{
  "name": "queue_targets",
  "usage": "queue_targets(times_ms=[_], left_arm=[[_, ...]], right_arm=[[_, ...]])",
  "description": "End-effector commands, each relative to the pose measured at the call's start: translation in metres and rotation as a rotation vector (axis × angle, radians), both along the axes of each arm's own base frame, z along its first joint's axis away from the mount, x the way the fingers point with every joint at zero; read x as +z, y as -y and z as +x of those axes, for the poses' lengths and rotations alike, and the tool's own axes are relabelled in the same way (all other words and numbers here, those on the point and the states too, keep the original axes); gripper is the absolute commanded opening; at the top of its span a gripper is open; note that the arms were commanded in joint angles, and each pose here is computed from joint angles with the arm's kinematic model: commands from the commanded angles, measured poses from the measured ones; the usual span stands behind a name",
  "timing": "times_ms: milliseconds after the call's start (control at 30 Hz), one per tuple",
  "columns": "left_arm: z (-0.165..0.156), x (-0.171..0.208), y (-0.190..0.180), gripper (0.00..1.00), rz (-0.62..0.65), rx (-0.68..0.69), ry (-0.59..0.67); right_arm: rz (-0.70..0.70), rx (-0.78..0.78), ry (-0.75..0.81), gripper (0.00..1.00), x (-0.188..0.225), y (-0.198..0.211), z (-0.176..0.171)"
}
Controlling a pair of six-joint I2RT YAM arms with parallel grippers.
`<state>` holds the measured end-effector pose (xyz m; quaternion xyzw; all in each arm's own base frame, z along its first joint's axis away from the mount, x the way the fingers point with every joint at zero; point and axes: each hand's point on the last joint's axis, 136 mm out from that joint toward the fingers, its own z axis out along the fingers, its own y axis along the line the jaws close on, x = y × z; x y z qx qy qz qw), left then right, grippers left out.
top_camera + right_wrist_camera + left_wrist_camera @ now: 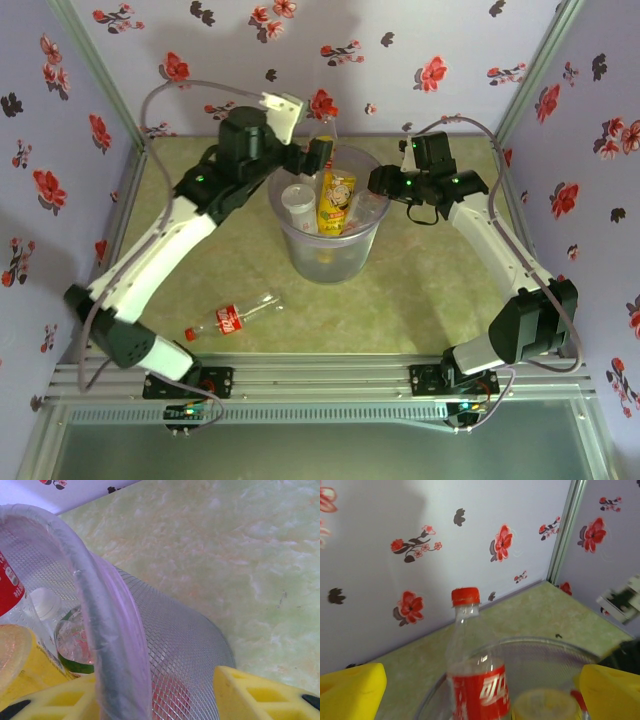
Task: Put the plastic bottles in the bin
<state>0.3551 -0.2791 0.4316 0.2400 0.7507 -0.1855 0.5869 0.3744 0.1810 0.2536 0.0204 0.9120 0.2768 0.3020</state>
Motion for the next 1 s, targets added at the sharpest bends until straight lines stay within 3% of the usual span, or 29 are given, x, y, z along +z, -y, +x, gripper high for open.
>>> queue_targets(times_ms=[0,167,367,600,667,967], left_arm=[[-0.042,-0.020,-0.044,1.00,0.123,0.019,-0.082],[-0.096,-0.056,-0.101,1.00,0.131,0.110,-0.228],[-0.133,-0.130,-0.153,1.00,0.163,0.314,-0.483],[-0.162,-0.218,-0.167,1.00,0.324,0.402,-0.798],[-0.168,-0.237,-0.163,1.00,0.317,0.422,-0.880],[-0.188,-0.301,-0.154,1.00,0.319,0.414,-1.035]], right_arm=[[-0.018,0.018,0.027,0.54,0.011,-0.002,0.001],[-0.036,0.026,0.032,0.55,0.011,-0.001,0.001],[-0.051,0.029,0.012,0.55,0.002,-0.002,0.007],[-0.033,0.037,-0.005,0.54,-0.003,-0.008,0.012],[-0.030,0.032,-0.005,0.55,-0.002,-0.008,0.013],[-0.028,0.030,-0.003,0.55,0.000,-0.010,0.016]])
